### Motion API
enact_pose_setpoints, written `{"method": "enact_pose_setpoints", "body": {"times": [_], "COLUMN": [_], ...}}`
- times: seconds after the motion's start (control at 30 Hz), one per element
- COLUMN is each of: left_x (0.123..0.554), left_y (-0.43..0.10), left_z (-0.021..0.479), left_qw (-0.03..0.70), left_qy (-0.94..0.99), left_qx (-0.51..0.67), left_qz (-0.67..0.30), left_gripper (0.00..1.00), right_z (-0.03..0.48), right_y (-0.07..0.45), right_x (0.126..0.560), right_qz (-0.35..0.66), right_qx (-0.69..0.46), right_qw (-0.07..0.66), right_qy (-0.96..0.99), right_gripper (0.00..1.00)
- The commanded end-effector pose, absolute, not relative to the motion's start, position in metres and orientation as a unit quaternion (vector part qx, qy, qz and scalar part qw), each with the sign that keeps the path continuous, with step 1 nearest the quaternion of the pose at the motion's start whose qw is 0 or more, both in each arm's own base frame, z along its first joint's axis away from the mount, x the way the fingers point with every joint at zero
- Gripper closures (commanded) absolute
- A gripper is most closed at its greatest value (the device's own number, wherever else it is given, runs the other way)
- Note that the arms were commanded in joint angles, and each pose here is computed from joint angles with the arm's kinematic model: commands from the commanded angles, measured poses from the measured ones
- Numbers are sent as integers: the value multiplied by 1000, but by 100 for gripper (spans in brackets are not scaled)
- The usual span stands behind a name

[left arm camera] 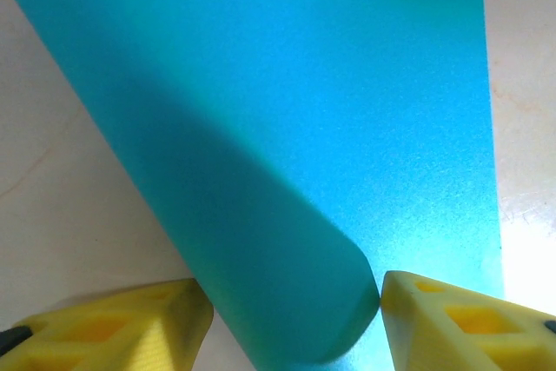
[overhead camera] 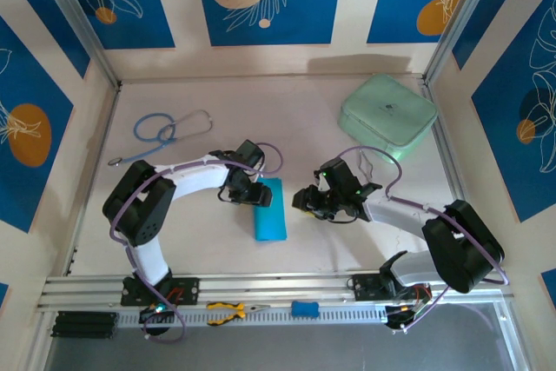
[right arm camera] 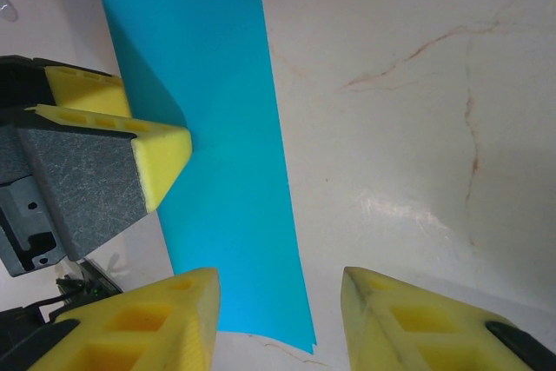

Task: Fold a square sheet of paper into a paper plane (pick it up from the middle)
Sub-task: Hold the square sheet of paper at the center of the table.

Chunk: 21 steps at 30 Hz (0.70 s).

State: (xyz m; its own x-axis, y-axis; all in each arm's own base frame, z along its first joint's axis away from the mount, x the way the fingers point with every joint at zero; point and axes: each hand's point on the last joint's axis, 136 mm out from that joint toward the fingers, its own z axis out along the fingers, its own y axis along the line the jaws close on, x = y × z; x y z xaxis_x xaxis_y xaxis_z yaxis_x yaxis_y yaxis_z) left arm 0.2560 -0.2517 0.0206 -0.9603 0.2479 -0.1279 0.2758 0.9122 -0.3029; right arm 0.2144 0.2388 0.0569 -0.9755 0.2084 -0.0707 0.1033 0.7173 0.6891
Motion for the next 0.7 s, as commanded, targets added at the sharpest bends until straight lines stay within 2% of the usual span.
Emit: {"method": "enact_pose_setpoints", "body": {"times": [0.0, 0.43, 0.67], "left_x": [256, 259, 258], "left_y": [-211, -214, -216], "left_z": [7, -5, -8], "left_qw": [35, 26, 31], "left_qy": [989, 989, 990], "left_qx": [127, 135, 113], "left_qz": [-65, -63, -73], "left_gripper": [38, 36, 40], "right_z": [52, 53, 52], "right_y": [241, 240, 241], "right_x": [208, 208, 208], "right_qz": [371, 369, 369], "right_qx": [83, 84, 82], "right_qw": [51, 52, 49], "right_qy": [924, 924, 924], "right_gripper": [58, 57, 57]}}
